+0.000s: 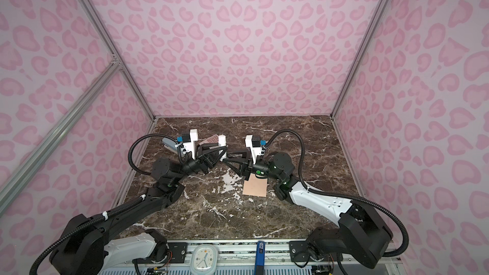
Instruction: Place the letter into the envelope and seal it
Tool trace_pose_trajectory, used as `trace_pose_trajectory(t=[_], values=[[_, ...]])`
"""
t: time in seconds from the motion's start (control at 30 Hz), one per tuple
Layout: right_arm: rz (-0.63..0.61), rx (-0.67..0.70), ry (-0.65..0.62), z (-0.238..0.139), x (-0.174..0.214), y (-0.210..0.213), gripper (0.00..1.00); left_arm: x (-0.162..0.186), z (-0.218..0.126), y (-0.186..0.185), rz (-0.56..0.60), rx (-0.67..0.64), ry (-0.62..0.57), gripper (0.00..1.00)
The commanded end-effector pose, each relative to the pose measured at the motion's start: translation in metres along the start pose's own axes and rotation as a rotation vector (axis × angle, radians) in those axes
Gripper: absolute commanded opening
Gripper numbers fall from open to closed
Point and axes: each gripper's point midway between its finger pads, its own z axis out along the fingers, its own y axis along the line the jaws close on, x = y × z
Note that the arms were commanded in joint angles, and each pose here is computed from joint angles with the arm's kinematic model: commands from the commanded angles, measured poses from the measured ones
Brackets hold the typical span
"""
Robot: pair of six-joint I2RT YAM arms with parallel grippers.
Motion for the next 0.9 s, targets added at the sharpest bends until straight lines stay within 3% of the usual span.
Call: trace_pose_trajectory(t=[0.0,0.4,0.67,0.87], values=[[-0.019,-0.057,-0.029,0.003,-0.009,0.010,0.35,-0.012,0.001,-0.014,0.026,0.066,-0.037,0.04],[-0.015,-0.098,-0.001,0.014,0.001,0.014,0.29,-0.011,0.002,-0.012,0.009,0.077,-0.049,0.04],[-0.021,-0.081,0.012,0.015,0.005,0.012,0.36,-0.011,0.002,-0.012,0.005,0.081,-0.051,0.04],[-0.033,-0.059,-0.002,0.013,0.000,0.010,0.28,-0.009,0.002,-0.012,0.000,0.079,-0.047,0.04]])
